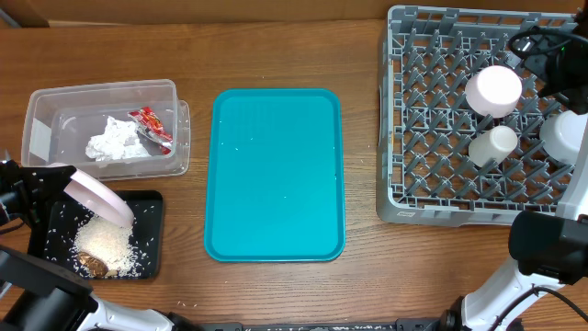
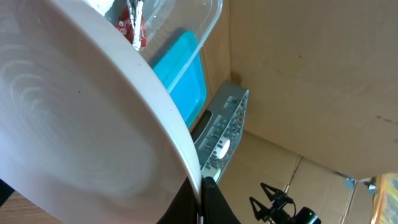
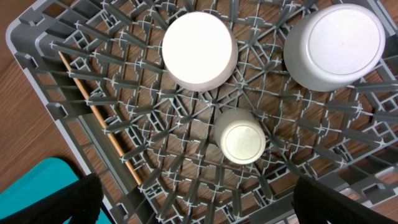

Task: Sort waste into correct bins and load items into the dishwasher
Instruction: 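Carry the emptied plate back and set it on the teal tray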

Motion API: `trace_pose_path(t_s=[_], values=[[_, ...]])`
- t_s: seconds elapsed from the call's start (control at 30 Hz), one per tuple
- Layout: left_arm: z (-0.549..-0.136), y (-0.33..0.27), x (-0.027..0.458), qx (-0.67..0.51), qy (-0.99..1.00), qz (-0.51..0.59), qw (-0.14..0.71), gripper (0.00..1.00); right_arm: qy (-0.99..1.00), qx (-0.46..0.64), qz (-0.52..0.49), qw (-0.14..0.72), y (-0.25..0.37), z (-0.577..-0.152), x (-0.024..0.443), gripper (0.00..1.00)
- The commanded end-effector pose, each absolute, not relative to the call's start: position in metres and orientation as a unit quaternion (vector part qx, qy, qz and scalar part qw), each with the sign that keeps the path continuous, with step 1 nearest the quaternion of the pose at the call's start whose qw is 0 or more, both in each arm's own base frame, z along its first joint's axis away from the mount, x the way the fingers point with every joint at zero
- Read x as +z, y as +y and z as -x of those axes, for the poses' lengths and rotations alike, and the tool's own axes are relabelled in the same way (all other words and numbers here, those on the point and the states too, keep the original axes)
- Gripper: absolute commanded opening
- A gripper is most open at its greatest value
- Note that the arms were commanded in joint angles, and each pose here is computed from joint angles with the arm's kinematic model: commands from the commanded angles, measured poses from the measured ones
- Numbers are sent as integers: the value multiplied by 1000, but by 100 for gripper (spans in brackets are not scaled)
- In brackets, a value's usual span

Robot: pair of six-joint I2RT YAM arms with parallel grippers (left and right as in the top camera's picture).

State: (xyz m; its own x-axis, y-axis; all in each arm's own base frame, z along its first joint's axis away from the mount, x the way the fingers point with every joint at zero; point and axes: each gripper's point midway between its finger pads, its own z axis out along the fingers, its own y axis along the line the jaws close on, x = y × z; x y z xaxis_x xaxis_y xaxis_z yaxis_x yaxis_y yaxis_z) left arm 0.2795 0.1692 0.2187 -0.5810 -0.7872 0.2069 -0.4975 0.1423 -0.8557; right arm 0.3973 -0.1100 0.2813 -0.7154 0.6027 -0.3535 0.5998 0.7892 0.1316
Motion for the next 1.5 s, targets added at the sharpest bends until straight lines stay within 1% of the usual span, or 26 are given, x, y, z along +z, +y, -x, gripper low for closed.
trace_pose_path(t_s=[0.0,0.23,0.37,0.5,0.63,0.73,0.9,0.97,1.17,1.33,1.47], values=[[-275,160,231,-475,757,417,163,4,923,0,-321,213,-111,-396,295,100],[-266,119,258,-417,807,387,160,4,923,0,-321,213,-111,-396,295,100],[-263,78,279,-385,842,339,170,4,923,0,-321,213,-111,-396,295,100],[-261,26,289,-329,888,278,163,4,923,0,-321,213,-111,-396,295,100],[-274,-20,294,-288,917,209,179,4,923,0,-321,213,-111,-396,295,100],[-291,-59,294,-248,937,137,205,4,923,0,-321,213,-111,-396,295,100],[-315,-110,270,-130,960,80,233,4,923,0,-321,213,-111,-396,295,100],[-323,-134,258,-101,965,48,236,4,923,0,-321,213,-111,-396,295,100],[-341,-203,213,-51,968,-37,242,4,923,0,-321,213,-111,-396,295,100],[-340,-240,170,-22,973,-81,215,4,923,0,-321,213,-111,-396,295,100],[-337,-252,141,-3,977,-98,189,4,923,0,-321,213,-111,-396,295,100]])
